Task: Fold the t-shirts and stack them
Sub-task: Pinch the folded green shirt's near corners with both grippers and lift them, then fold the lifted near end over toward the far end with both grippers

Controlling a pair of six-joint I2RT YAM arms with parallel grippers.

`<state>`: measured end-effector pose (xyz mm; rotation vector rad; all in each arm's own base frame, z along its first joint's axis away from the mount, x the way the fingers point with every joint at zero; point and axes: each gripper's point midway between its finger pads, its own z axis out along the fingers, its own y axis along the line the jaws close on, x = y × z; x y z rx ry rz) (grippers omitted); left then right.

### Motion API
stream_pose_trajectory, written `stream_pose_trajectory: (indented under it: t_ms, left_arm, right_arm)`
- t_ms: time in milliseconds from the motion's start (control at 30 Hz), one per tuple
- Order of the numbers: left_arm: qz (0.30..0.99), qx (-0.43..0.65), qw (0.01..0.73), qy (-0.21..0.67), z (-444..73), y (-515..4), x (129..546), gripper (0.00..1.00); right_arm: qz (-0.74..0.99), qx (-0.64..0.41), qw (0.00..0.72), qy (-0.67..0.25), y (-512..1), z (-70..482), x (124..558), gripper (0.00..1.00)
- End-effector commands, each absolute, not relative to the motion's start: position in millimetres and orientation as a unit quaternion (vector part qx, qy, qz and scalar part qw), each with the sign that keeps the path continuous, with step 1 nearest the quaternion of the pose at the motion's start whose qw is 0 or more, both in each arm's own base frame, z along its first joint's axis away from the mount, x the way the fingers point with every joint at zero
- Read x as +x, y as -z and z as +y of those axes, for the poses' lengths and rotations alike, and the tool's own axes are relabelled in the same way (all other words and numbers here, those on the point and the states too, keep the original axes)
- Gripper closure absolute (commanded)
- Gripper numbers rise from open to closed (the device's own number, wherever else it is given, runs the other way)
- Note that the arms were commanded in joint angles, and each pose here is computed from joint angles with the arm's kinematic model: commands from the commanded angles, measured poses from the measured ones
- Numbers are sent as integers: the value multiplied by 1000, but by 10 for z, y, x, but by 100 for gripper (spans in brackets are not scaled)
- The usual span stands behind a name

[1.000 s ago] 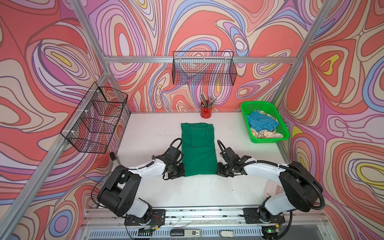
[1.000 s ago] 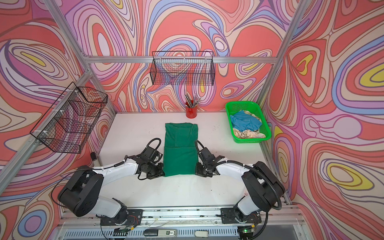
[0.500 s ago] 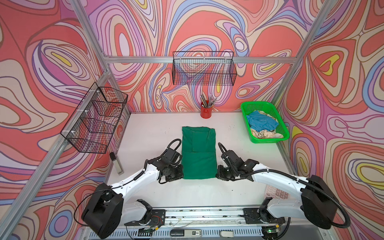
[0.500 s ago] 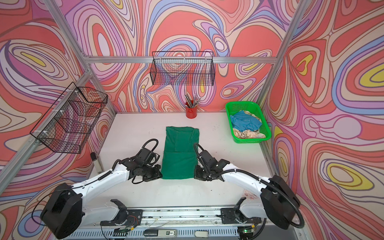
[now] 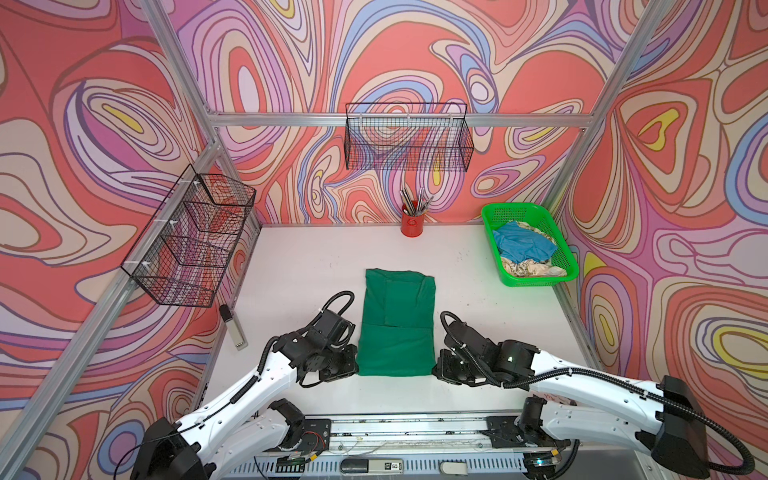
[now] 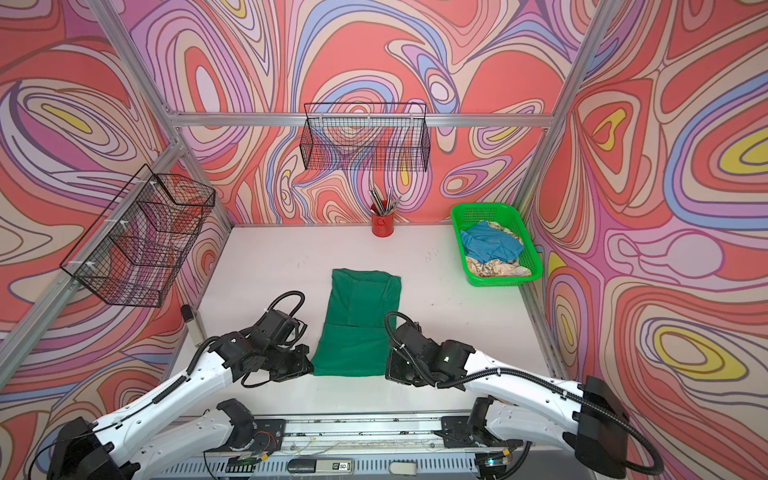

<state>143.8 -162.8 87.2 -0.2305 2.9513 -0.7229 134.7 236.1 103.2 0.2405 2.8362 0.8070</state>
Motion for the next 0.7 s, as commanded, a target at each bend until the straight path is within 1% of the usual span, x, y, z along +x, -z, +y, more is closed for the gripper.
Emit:
stream_pose_trajectory:
  t_ms: [0, 133, 300, 467, 667]
  left_arm:
    - [969, -80, 46, 229, -1633, -972, 1468, 100]
    - [971, -49, 59, 225, -1761, -1250, 1683, 100]
    - [971, -22, 93, 219, -1862, -1524, 1991, 100]
    - [968, -5, 107, 227, -2008, -1679, 2290, 100]
    - [963, -19, 122, 240, -2027, -1761, 2683, 100]
  right_arm:
    - [947, 117, 141, -264, -1307, 2307, 1537, 100]
    - [943, 110, 168, -264, -1607, 2364, 1663, 100]
    - [940, 106, 193, -260, -1817, 2377, 1909, 100]
    - [939, 105, 203, -256, -1914, 2311, 2255, 100]
    - [942, 100, 207, -245, -1938, 2211, 2679, 100]
